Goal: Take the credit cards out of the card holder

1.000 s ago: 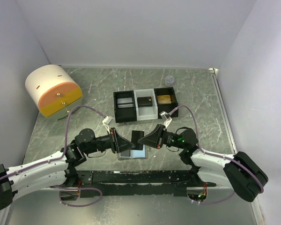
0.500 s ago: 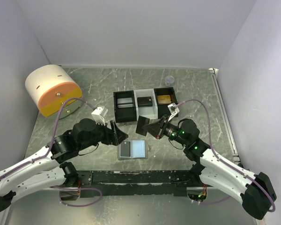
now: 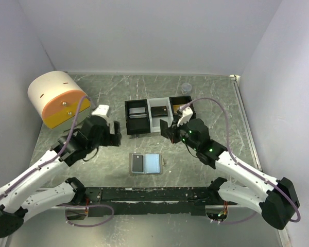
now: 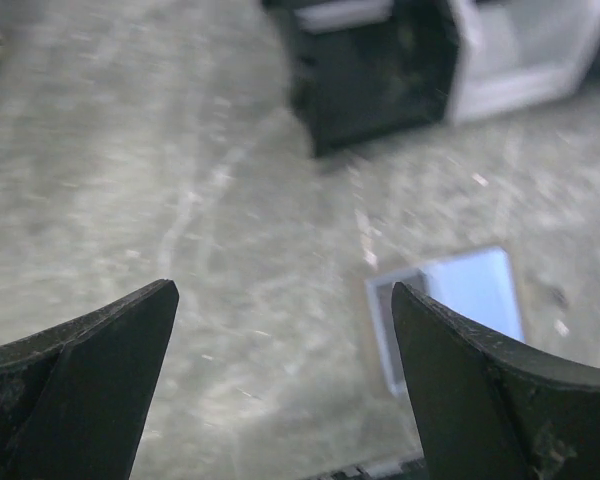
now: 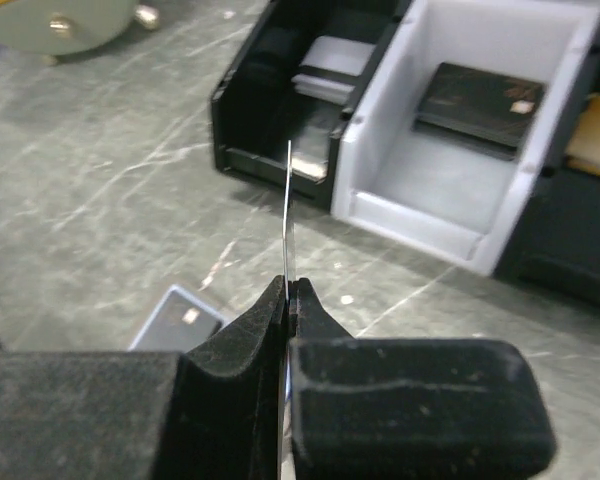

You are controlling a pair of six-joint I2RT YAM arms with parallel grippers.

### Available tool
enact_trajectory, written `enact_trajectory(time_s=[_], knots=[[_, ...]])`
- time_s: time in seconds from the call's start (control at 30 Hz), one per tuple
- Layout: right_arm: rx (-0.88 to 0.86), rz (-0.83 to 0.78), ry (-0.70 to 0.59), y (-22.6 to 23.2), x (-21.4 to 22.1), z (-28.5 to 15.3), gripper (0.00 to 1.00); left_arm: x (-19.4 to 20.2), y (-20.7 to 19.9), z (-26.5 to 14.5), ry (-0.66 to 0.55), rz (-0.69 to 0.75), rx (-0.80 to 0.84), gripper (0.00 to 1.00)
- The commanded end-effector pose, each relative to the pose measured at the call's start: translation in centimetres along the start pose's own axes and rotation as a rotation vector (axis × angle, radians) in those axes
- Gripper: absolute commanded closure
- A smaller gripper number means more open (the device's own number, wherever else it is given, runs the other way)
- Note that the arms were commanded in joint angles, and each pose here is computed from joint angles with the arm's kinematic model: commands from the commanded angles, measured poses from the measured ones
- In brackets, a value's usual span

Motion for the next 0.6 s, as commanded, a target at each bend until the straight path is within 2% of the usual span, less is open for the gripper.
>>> enact_trajectory(time_s=[0.0,0.1,0.17,0.33,0.5,0.57], knots=[[0.14,-0.275,-0.009,-1.4,-2.5,1.0,1.0,-2.2,5.3,0.3,-0.05,0.009,-0.113,0.0],[0.212,-0.434,0.011,-1.8,-3.3,1.9,1.0,-2.0,7.0,1.0,-0.086,-0.024,-0.125,0.0],[0.165,-0.565,0.026,-1.4,-3.3,2.7,1.0,-1.8,6.8,1.2,-0.078,-0.021,-0.102,0.0],[0.258,-0.8,-0.055,-2.3,-5.5,4.0,1.0,-1.5,6.9,1.4,-0.046,-0.027,-0.116,0.0],[0.198,-0.909,0.07,-4.6,-5.6,7.6,1.0,-1.6,7.7,1.2,-0.056,-0.035,-0.172,0.0],[0.15,-0.908,0.064,-5.7,-5.7,8.9,1.0,-1.6,7.8,1.2,-0.062,-0.036,-0.179,0.0]])
Point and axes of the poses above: each gripper's point midway between its finger pads, its own z axis out along the fingers, its own y axis along the line the jaws close on, x = y × z, the point moved 3 cm from there along -z, back along the fingers, and after that the axes turned 5 degrees about z, right-handed, at the moved point
